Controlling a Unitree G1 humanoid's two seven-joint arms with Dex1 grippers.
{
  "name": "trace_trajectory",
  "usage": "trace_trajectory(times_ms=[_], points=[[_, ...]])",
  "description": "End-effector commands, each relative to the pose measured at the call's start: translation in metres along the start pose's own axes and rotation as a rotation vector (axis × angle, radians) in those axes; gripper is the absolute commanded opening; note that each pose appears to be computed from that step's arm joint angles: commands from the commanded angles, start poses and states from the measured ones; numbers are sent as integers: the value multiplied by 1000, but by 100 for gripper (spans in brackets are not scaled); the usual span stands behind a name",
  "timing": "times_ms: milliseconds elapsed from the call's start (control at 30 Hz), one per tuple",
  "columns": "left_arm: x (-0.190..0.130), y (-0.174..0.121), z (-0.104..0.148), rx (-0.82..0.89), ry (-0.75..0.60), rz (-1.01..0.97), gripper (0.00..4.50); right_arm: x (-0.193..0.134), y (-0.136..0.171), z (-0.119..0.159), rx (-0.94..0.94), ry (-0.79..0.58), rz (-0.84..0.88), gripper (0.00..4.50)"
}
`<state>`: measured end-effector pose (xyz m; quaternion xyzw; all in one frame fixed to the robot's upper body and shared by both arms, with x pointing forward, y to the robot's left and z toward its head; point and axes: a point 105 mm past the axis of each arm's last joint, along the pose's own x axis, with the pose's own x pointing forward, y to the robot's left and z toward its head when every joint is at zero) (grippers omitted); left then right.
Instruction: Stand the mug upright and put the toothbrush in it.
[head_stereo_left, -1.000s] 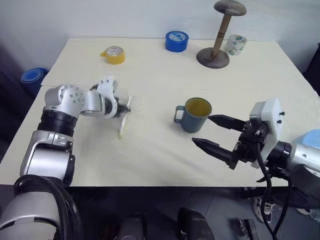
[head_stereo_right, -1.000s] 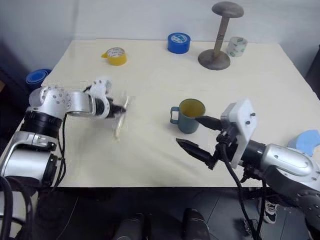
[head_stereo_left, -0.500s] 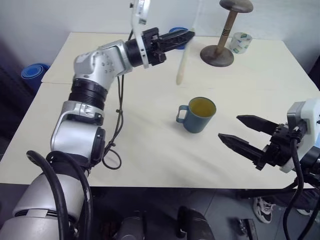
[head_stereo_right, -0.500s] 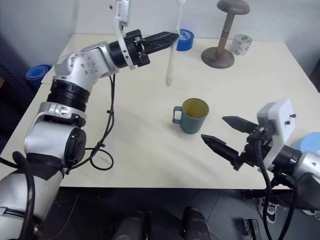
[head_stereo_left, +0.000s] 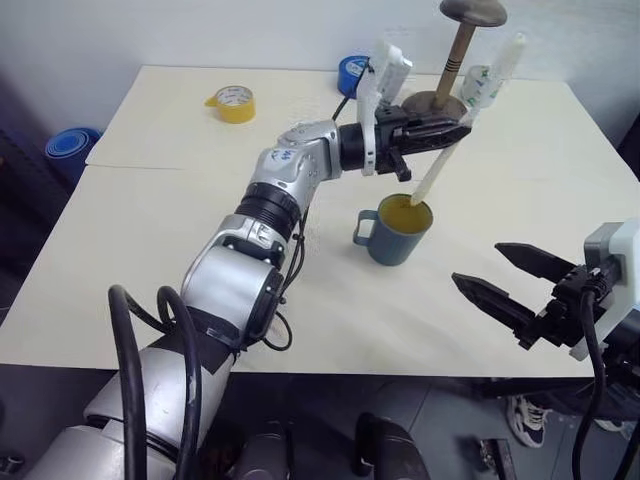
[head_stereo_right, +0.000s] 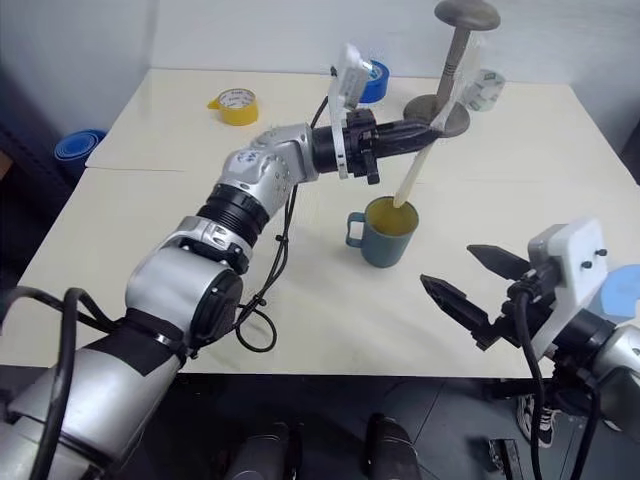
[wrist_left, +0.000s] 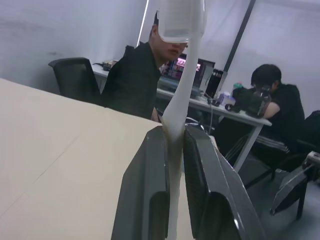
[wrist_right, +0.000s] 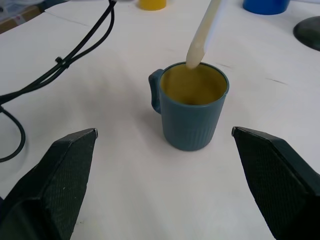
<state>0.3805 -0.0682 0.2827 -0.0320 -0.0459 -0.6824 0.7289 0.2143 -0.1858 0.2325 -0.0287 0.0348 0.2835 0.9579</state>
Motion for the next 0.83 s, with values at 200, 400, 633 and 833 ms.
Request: trace_trajectory(times_ms=[200,400,633,833], points=[[0,-4,-22,21,-40,-9,167,0,-4,12,-17,-58,-18,450],[-47,-4,25,39,-77,-69,294,4,-15,10,-21,-21,-15,450],[-168,-33,45,194,289,-138,294,-2,-30,-3,-8,63,4,450],[-232,-33,23,232,508,-4,294,-6,-31,-11,3,100,46,450]])
